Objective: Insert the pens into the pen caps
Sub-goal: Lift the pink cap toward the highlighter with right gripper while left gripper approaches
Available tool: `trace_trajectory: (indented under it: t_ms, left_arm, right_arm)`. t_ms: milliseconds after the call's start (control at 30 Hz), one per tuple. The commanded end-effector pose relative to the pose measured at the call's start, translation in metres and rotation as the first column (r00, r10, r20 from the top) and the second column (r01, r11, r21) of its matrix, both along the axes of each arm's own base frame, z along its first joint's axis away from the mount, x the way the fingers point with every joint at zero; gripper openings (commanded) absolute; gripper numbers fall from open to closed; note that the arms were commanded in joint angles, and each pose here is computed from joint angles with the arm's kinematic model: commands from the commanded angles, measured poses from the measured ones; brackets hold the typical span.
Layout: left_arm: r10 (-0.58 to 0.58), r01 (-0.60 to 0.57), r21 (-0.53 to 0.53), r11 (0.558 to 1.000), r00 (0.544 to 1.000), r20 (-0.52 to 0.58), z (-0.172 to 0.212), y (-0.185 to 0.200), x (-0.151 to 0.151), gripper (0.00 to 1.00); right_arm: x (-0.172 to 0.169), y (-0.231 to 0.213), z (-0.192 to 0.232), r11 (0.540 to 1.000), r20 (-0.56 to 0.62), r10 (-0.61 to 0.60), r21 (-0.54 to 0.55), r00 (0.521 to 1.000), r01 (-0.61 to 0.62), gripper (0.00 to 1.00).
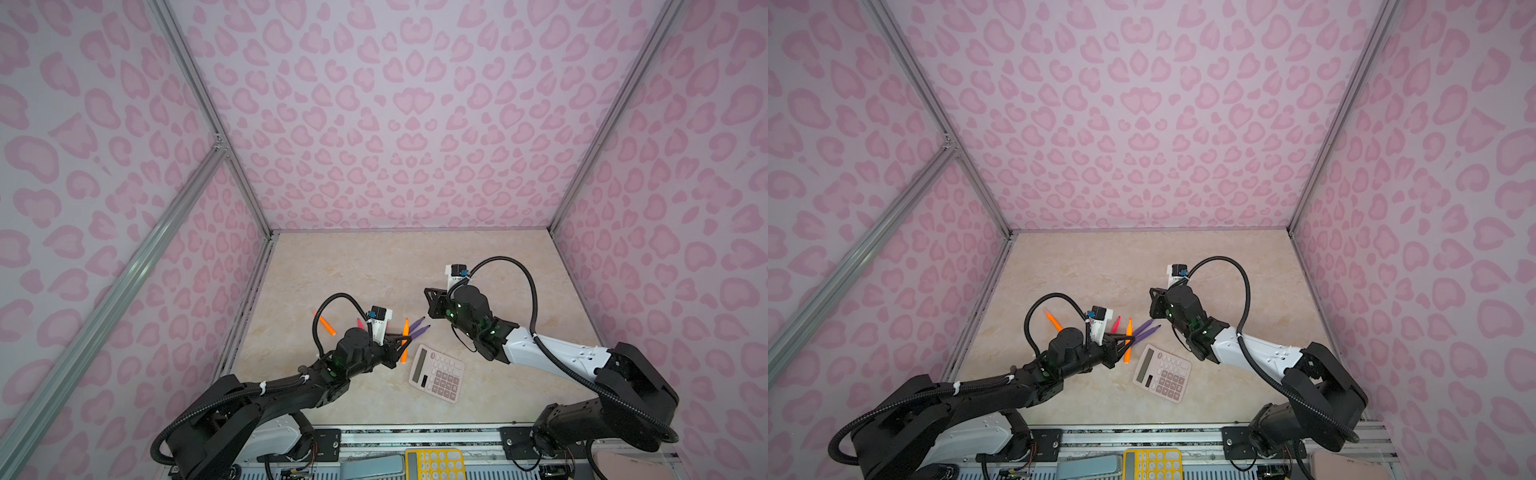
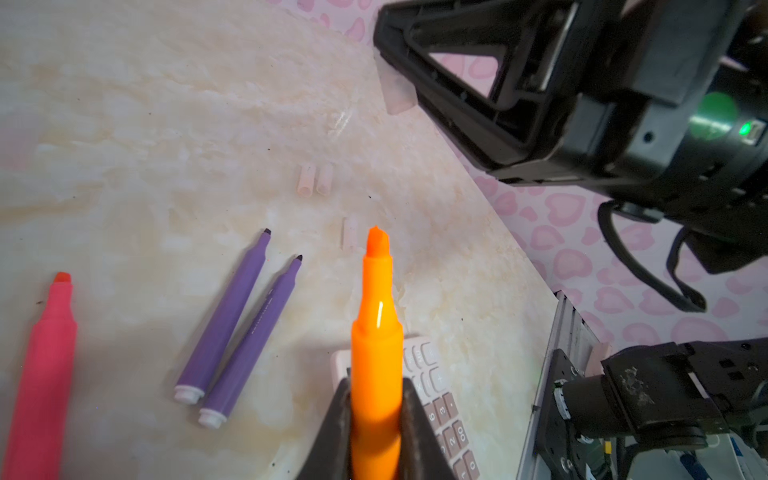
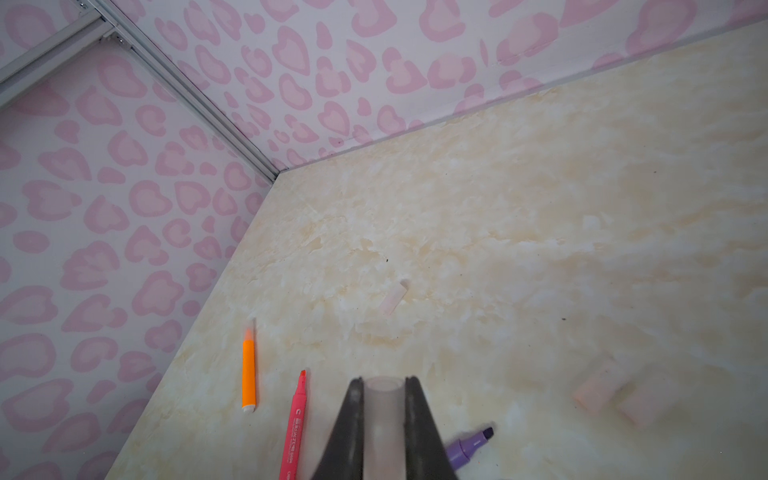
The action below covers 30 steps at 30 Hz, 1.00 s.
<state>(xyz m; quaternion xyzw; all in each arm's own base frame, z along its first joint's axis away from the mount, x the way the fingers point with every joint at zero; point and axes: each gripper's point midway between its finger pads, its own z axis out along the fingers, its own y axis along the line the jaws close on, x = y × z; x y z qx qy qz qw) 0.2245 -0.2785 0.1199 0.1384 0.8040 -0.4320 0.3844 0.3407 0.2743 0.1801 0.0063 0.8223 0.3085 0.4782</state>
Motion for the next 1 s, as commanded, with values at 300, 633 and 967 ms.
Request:
trace_trajectory:
  t_ms: [300, 633, 967]
  left_arm:
    - [0.077, -0.076, 0.018, 0.997, 0.995, -0.069, 0.050, -0.014, 0.029, 0.04]
    - [0.172, -0.190, 0.178, 0.966, 0.979, 0.112, 0.102, 0.016, 0.053, 0.04]
    - [0.159, -0.188, 0.126, 0.974, 0.964, 0.211, 0.084, 0.030, 0.042, 0.04]
  right_arm:
    - [0.010, 0.004, 0.044, 0.998, 0.118, -0.022, 0.057, 0.993, 0.016, 0.00]
    - [0.023, 0.001, 0.065, 0.994, 0.122, -0.059, 0.094, 0.991, 0.047, 0.00]
    - [0.006, 0.016, 0.069, 0.985, 0.134, 0.069, 0.148, 0.989, -0.089, 0.00]
